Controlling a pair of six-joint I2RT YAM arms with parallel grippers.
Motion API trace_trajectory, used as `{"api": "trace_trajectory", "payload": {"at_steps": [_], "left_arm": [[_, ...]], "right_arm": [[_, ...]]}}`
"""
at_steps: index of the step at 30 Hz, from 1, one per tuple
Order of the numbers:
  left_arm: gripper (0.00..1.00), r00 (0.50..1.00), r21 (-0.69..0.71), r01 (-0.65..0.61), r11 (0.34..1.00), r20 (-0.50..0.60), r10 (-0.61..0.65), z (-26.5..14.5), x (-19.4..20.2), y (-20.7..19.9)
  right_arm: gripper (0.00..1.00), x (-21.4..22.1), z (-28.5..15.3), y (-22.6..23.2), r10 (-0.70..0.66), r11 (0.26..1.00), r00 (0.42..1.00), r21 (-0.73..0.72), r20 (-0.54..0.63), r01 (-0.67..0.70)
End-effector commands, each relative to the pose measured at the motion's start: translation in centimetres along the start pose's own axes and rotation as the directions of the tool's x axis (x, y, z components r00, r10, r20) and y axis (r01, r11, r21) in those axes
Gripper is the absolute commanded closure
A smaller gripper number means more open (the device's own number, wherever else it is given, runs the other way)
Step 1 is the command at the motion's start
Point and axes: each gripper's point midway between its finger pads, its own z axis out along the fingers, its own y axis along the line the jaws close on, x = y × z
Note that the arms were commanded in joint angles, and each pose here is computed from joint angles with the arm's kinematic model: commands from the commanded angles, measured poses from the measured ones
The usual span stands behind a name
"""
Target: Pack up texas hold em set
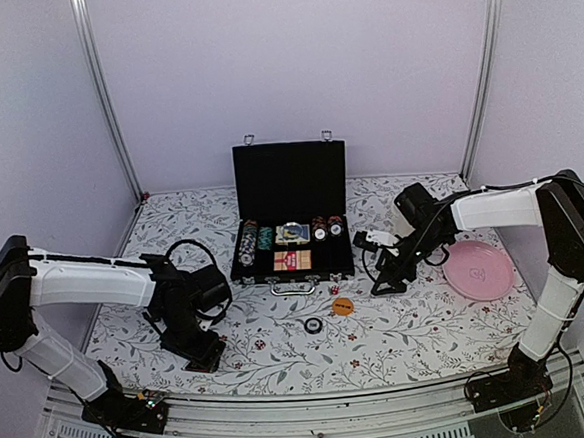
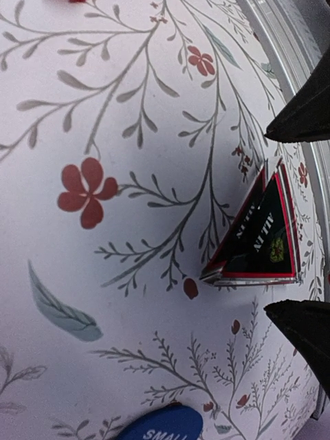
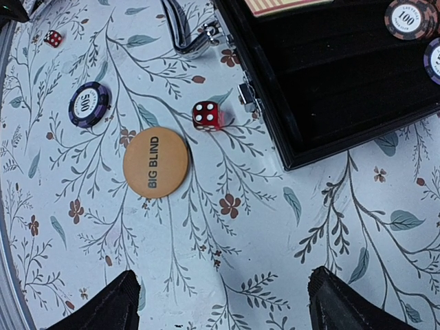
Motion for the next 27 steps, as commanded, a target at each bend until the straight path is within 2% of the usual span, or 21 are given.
{"api": "trace_trajectory", "payload": {"at_steps": [1, 16, 27], "left_arm": [[0.21, 1.0, -0.046, 0.0, 0.999, -0.028, -0.002, 0.5, 0.6, 0.3], [0.23, 0.995, -0.069, -0.045, 0.997, -0.092, 0.039, 1.8, 1.7, -0.2], [0.31, 0.995, -0.053, -0.051, 0.997, -0.093, 0.046, 2.3, 1.2, -0.8]], "right_arm": [[0.16, -0.5, 0.2, -0.1, -0.019, 1.0, 1.0, -0.003, -0.001, 0.019], [0.16, -0.4, 0.4, 0.2, -0.021, 1.0, 1.0, -0.013, -0.008, 0.02], [0.16, -0.4, 0.5, 0.2, -0.021, 1.0, 1.0, -0.013, -0.013, 0.02]]}}
